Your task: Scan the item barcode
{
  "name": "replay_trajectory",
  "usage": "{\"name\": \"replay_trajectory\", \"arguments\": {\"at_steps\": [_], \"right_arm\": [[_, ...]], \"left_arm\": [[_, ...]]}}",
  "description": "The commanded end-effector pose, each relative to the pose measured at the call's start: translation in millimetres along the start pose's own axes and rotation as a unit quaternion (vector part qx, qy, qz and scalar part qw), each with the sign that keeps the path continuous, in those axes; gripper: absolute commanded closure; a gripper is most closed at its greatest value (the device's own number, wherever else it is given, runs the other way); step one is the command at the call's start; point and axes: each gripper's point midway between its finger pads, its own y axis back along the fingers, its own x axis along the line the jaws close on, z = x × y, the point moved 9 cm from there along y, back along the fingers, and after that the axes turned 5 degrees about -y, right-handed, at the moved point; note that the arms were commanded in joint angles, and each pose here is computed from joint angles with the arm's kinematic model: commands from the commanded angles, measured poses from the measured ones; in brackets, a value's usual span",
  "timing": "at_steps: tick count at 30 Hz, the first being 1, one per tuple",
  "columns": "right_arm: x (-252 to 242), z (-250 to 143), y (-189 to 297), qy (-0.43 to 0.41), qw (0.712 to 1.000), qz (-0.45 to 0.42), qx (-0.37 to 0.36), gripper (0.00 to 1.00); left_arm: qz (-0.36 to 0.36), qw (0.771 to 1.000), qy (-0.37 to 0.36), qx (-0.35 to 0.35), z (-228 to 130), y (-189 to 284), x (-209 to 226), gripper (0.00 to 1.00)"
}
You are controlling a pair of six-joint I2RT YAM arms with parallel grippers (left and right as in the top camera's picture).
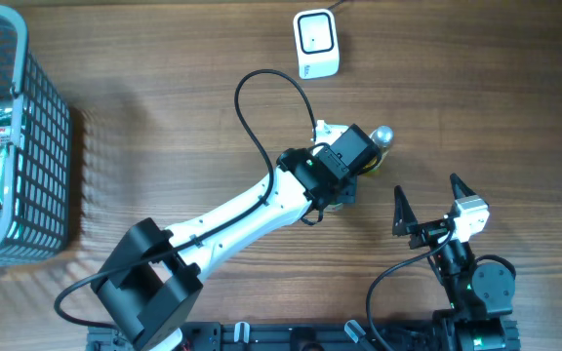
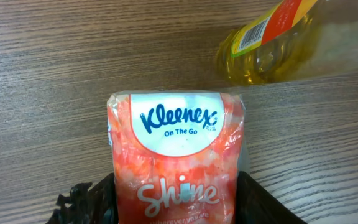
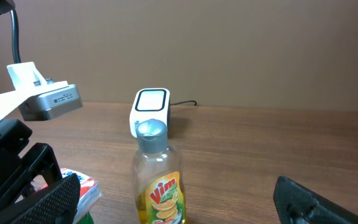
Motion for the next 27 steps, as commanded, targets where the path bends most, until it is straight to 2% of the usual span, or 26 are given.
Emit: {"name": "replay_trajectory", "arguments": {"at_steps": [1,2,7,10,12,15,18,19,24,27], "right_arm": [[0,0,0,-0.001,1.0,0.004,-0.002,0.0],[0,0,0,-0.002,1.0,0.004,-0.002,0.0],[0,0,0,-0.002,1.0,0.005,-0.002,0.0],[0,0,0,-0.002,1.0,0.005,-0.002,0.0],[0,0,0,-0.002,1.0,0.004,-0.002,0.0],[0,0,0,-0.002,1.0,0.004,-0.002,0.0],[0,0,0,-0.002,1.0,0.005,-0.002,0.0],[0,0,0,-0.002,1.0,0.004,-0.002,0.0],[0,0,0,-0.002,1.0,0.004,-0.002,0.0],[0,0,0,-0.002,1.0,0.004,-0.002,0.0]], "left_arm": [[0.001,0.999,-0.034,0.001,-1,-2,1,0.56],[0.011,0.998,-0.055,-0.014,5,4,5,0.64],[0.033,0.998,-0.021,-0.057,23,37,33,0.66],[0.047,0.998,-0.006,-0.05,26,42,48,0.66],[0.06,0.998,-0.002,-0.023,21,40,57,0.63],[0.065,0.998,-0.005,-0.001,14,39,59,0.52],[0.044,0.999,-0.005,0.013,12,39,56,0.34],[0.043,0.999,-0.005,0.013,11,39,56,0.32],[0.042,0.999,-0.005,0.014,11,38,55,0.32],[0.044,0.999,-0.01,0.023,8,32,52,0.37]]}}
